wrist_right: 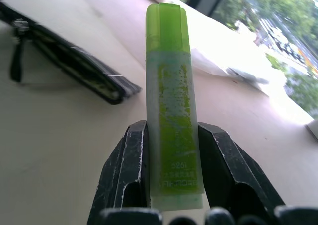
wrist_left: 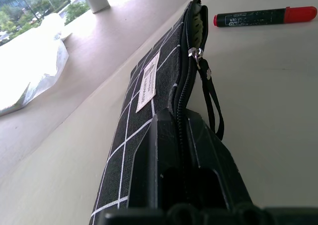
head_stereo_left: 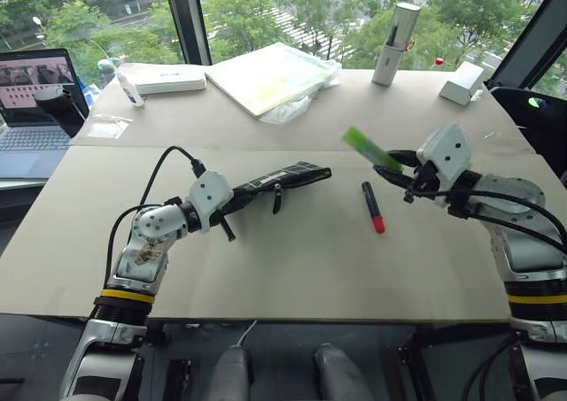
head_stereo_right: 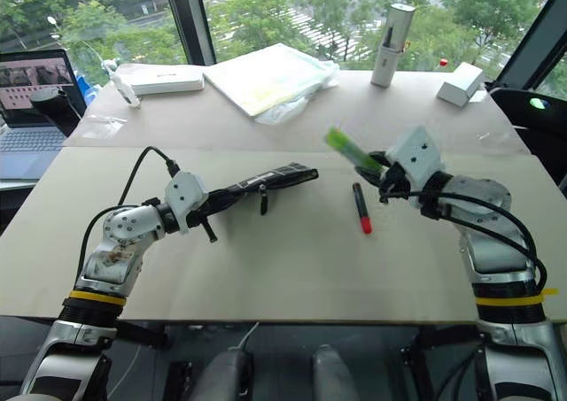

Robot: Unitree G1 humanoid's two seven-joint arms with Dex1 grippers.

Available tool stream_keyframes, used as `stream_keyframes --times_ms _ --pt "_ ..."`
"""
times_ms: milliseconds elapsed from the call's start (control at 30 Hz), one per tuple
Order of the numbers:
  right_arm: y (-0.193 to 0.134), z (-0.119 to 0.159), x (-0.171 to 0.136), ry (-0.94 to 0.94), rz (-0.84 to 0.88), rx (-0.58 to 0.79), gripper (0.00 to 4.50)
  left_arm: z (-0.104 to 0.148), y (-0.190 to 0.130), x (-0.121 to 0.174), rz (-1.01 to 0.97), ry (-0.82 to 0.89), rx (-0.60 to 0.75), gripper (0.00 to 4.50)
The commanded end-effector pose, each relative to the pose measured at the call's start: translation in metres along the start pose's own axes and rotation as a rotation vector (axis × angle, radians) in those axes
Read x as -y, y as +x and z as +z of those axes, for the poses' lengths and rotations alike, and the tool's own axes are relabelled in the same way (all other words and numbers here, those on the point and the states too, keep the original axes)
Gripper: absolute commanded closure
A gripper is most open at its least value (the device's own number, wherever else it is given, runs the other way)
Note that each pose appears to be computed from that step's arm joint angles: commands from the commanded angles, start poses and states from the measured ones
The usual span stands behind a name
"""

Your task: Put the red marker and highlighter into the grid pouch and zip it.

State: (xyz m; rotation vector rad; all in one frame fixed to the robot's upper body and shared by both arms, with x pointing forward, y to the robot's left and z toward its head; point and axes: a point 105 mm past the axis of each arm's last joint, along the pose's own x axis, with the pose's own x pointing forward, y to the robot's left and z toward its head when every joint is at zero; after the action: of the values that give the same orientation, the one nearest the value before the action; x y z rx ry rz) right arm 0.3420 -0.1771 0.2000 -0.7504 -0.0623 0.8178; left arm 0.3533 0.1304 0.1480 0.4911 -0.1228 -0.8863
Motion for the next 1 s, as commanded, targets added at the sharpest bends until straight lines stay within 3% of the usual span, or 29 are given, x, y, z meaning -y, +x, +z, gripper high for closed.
stream_keyframes --times_ms 33,367,800,1000 --pt "-0.002 -0.004 -0.008 -0.177 0.098 -0.047 3.46 0.016 0.001 -0.004 0.002 0.026 0.054 4.50" --pt "0.030 -0.007 -0.007 -0.275 0.114 -0.046 3.46 0.017 0.005 0.003 -0.033 0.035 0.055 4.50" --pt "0.041 -0.006 -0.008 -0.306 0.157 -0.057 3.46 0.014 0.008 0.009 -0.063 0.042 0.046 4.50" --pt "0.064 0.005 -0.014 -0.328 0.187 -0.054 3.46 0.010 0.008 0.011 -0.082 0.047 0.032 4.50"
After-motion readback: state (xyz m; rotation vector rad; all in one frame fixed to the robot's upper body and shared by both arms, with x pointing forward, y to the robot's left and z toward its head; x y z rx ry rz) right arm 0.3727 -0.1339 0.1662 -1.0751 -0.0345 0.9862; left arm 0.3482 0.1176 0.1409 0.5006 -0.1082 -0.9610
